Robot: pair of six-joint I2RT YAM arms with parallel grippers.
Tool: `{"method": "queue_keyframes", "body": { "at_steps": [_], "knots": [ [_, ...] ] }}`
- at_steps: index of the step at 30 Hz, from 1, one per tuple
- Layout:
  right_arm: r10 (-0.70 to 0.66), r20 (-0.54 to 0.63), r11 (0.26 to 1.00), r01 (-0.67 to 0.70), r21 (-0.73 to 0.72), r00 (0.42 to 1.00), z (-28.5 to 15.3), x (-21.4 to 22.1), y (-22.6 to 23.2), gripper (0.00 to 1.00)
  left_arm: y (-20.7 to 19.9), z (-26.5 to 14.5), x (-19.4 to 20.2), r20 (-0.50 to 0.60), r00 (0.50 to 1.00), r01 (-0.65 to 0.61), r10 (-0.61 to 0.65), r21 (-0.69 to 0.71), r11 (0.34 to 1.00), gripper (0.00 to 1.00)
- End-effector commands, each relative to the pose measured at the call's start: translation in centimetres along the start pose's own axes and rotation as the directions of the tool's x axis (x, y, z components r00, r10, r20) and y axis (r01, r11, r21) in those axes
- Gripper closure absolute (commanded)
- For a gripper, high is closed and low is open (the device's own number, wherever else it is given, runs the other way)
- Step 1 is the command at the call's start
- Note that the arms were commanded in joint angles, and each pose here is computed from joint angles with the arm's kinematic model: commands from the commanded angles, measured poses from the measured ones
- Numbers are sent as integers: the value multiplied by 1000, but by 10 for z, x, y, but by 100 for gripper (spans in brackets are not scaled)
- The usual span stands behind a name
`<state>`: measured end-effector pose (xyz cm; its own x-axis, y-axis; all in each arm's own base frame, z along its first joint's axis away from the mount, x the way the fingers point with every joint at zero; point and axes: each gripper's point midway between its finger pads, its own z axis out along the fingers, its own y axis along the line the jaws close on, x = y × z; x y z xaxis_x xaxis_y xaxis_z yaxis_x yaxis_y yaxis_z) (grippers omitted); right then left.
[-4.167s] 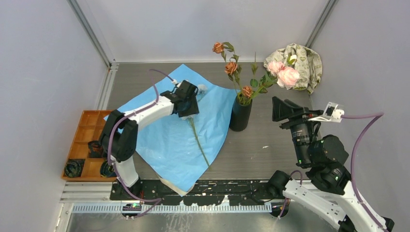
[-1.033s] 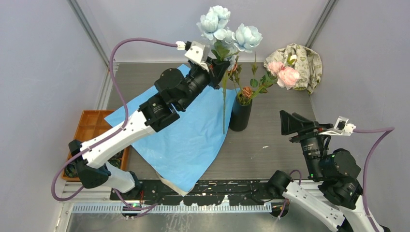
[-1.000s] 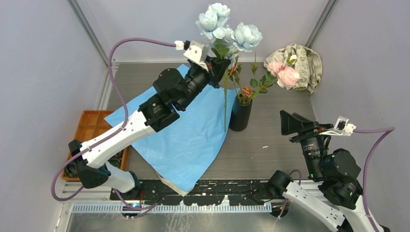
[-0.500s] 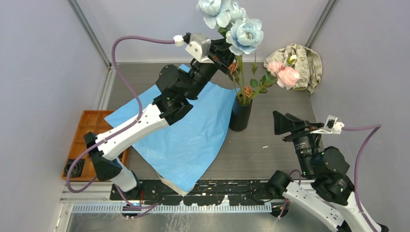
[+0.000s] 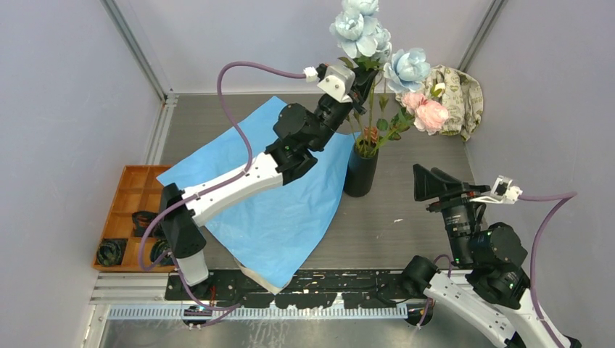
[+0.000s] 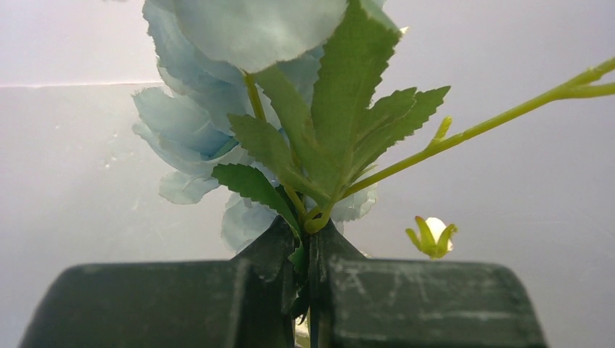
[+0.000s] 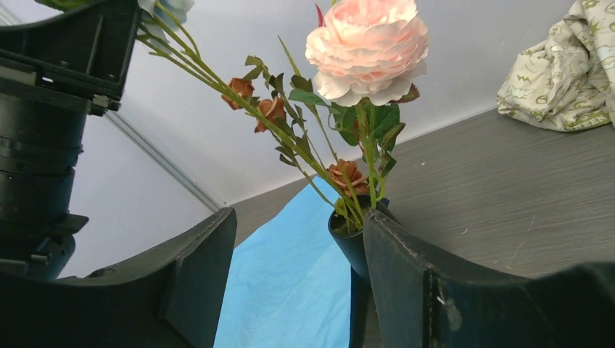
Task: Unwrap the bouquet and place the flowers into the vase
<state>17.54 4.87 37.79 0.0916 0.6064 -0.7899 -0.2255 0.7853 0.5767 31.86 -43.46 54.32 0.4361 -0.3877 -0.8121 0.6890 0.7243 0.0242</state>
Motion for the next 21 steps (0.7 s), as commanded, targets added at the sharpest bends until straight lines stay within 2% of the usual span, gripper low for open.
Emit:
{"method": "queue_keyframes", "body": {
  "at_steps": [1, 11, 21],
  "knots": [
    [11, 59, 1000, -12, 11, 998, 0, -15, -2, 30, 19, 1, -29, 112, 994, -6, 16, -93, 996, 100],
    [15, 51, 1000, -16, 12, 999, -1, -12, -3, 30, 19, -29, 40, -30, 995, 85, -90, -141, 986, 100],
    [25, 25, 1000, -25, -2, 999, 1, -4, 1, 30, 2, -60, 110, -207, 962, 150, -177, -142, 978, 98]
  ]
}}
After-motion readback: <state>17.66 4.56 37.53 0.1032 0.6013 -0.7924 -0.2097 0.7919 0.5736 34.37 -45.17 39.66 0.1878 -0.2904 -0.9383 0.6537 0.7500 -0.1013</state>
